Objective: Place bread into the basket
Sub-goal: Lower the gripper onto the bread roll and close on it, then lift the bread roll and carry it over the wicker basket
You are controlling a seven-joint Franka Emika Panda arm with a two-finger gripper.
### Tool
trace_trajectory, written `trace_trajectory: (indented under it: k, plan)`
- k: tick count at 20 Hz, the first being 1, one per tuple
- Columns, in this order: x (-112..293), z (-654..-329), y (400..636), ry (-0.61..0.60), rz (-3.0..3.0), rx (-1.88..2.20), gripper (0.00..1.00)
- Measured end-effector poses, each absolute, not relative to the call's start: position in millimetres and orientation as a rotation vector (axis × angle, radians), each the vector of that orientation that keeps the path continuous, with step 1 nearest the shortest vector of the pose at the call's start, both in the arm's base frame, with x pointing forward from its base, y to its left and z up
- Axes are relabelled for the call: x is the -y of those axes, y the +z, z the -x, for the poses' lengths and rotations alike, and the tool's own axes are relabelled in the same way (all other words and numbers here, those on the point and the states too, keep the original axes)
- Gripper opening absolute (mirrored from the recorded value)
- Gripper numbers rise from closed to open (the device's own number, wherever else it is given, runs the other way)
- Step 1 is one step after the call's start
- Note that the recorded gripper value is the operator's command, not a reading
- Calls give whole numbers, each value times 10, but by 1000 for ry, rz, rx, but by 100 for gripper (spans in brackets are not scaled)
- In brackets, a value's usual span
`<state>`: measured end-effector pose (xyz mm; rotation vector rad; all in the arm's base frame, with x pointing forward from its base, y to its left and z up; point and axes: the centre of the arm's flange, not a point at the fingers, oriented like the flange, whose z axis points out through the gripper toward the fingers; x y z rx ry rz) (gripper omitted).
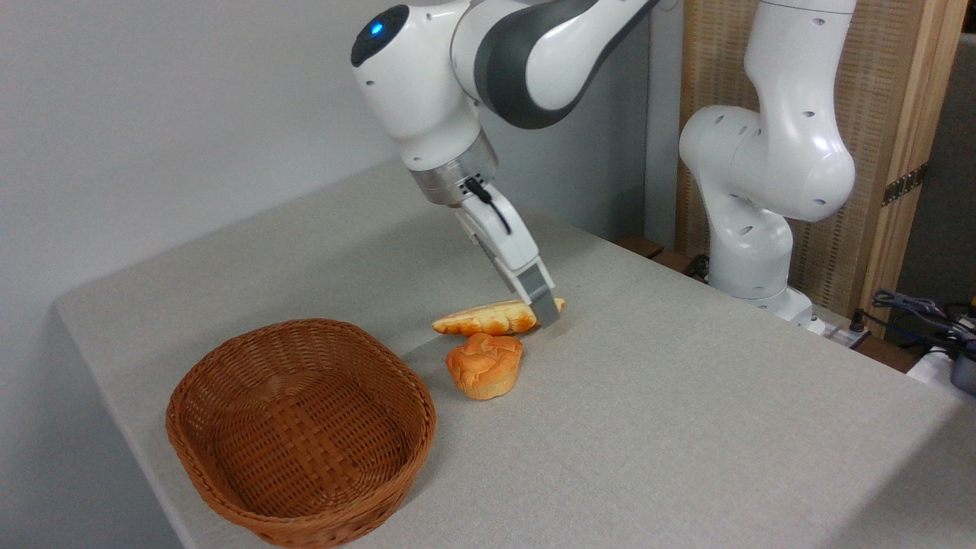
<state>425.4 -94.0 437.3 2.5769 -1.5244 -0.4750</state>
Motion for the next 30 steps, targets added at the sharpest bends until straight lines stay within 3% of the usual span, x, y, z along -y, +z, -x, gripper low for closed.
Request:
trace_trajectory:
  k: [6,7,8,9,10,12,23,26,30]
  plan:
    - [1300,-4304,4158,-466,-2532,1628,100]
    - [1321,-4303,4140,-471,-2527,1634,90]
    - [1339,-4299,4127,-475,-2523,1638,74]
    - [1359,-4295,4116,-479,-2519,1644,51]
    - [1371,-4293,4107,-482,-2516,1647,39]
    - [1376,-4293,4100,-484,-2515,1648,27]
    - [1369,-4300,4106,-482,-2516,1646,24]
    - [1369,-4300,4107,-482,-2517,1646,17]
    - [1368,-4300,4107,-483,-2516,1645,17]
